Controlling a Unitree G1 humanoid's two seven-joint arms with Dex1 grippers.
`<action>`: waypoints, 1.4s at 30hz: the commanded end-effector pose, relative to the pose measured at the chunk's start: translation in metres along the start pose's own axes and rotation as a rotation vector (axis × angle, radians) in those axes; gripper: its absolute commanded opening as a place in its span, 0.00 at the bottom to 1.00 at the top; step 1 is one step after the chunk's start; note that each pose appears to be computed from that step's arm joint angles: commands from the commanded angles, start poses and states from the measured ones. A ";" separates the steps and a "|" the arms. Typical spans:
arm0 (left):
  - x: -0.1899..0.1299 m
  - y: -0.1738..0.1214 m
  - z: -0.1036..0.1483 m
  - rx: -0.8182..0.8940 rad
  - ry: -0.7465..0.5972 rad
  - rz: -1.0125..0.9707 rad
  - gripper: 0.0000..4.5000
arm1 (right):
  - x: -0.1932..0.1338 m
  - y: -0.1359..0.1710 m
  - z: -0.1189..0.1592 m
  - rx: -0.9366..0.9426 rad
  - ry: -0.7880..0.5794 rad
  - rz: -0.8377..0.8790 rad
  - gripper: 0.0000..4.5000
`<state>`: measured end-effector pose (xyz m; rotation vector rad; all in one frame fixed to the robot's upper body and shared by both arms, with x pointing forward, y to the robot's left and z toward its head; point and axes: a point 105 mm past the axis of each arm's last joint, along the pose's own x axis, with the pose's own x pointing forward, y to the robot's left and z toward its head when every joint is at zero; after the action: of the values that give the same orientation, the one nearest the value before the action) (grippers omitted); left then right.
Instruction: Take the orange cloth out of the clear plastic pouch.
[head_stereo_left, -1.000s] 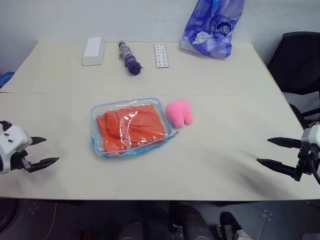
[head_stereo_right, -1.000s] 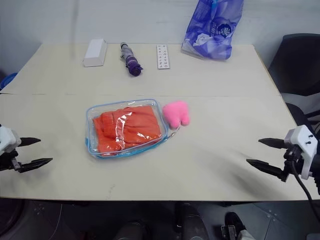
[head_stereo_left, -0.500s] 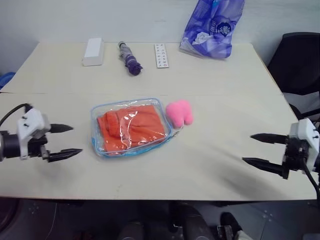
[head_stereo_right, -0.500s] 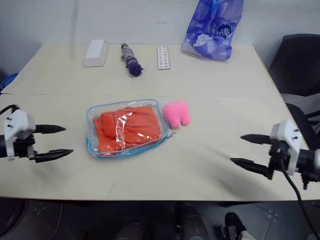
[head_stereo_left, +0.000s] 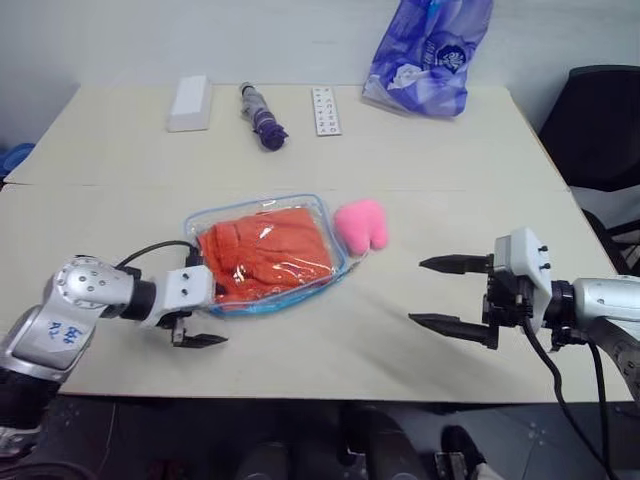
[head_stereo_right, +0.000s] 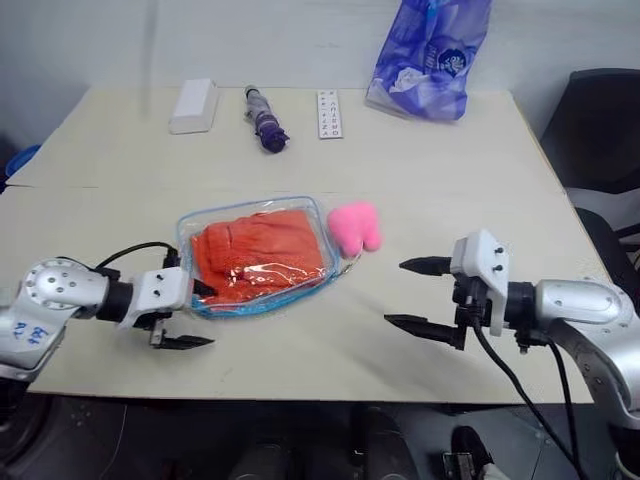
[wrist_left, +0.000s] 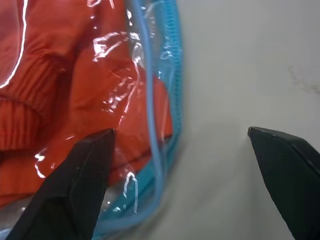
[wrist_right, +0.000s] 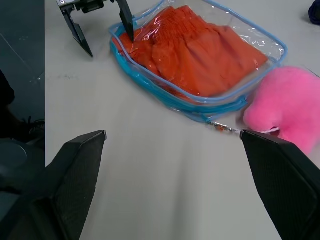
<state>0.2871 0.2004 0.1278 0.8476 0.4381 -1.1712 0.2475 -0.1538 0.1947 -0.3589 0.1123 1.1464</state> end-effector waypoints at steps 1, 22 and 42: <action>0.002 0.006 -0.004 0.035 0.027 0.021 0.72 | 0.001 0.007 0.010 -0.037 -0.020 0.006 1.00; -0.005 0.019 -0.013 0.457 -0.038 -0.128 0.00 | -0.001 -0.011 -0.007 -0.025 0.027 -0.097 1.00; -0.038 0.015 0.039 0.046 -0.243 -0.045 0.89 | 0.072 -0.107 -0.043 0.215 0.021 -0.244 0.92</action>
<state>0.2860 0.1957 0.1706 0.7371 0.2613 -1.3343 0.3772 -0.1454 0.1521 -0.1700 0.2277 0.8579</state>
